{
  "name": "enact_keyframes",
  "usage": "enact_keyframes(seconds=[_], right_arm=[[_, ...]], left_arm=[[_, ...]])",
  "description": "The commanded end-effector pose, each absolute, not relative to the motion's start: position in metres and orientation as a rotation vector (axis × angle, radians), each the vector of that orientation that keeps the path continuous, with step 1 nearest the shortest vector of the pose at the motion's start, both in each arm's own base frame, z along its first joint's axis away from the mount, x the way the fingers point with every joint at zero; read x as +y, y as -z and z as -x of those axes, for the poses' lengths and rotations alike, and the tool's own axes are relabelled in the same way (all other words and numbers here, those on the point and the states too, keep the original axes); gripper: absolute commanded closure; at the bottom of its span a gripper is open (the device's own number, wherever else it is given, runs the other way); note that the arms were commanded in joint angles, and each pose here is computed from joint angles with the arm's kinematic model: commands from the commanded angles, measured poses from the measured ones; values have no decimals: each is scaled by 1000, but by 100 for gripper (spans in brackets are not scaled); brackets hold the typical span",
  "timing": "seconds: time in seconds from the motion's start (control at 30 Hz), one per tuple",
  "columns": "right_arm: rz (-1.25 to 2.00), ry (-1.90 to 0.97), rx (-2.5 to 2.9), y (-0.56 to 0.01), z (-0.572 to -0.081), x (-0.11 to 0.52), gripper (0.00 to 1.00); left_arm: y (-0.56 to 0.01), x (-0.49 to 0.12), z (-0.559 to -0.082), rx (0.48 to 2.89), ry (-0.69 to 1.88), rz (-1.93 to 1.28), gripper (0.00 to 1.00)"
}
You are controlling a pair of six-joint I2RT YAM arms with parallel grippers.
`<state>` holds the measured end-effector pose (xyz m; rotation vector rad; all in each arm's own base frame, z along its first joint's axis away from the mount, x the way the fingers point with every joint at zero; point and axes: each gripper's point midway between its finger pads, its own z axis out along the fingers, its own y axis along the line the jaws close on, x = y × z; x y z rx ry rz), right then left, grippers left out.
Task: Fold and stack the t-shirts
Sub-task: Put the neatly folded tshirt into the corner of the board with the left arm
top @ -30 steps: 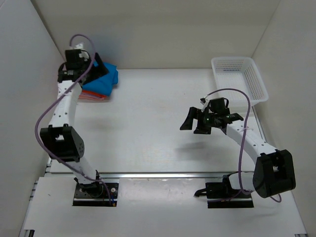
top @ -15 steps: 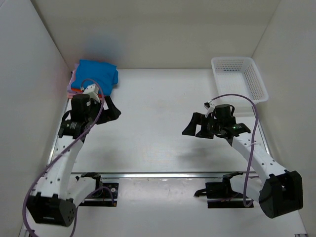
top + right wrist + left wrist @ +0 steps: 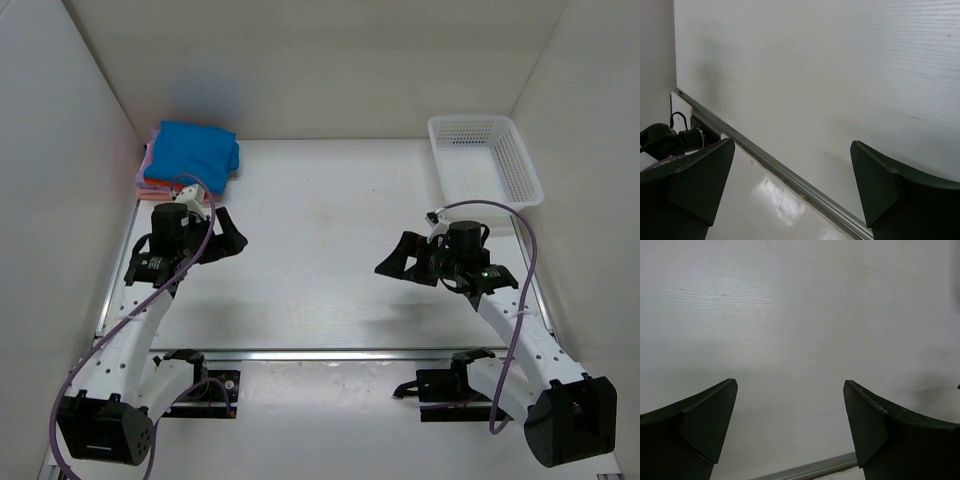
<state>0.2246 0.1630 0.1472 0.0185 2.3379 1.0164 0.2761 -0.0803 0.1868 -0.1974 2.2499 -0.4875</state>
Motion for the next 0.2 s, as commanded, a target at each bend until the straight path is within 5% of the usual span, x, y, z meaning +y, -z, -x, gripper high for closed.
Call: enact_keyframes(seconds=[0.0,0.17], right_arm=[[3,-1043,2297,-153,-226,166,1],[18,-1042,2288,-155,-226,169,1]], left_arm=[[-204,-82,-279,2171,512,190,1],[-199,-78,-277,2204,474,182,2]])
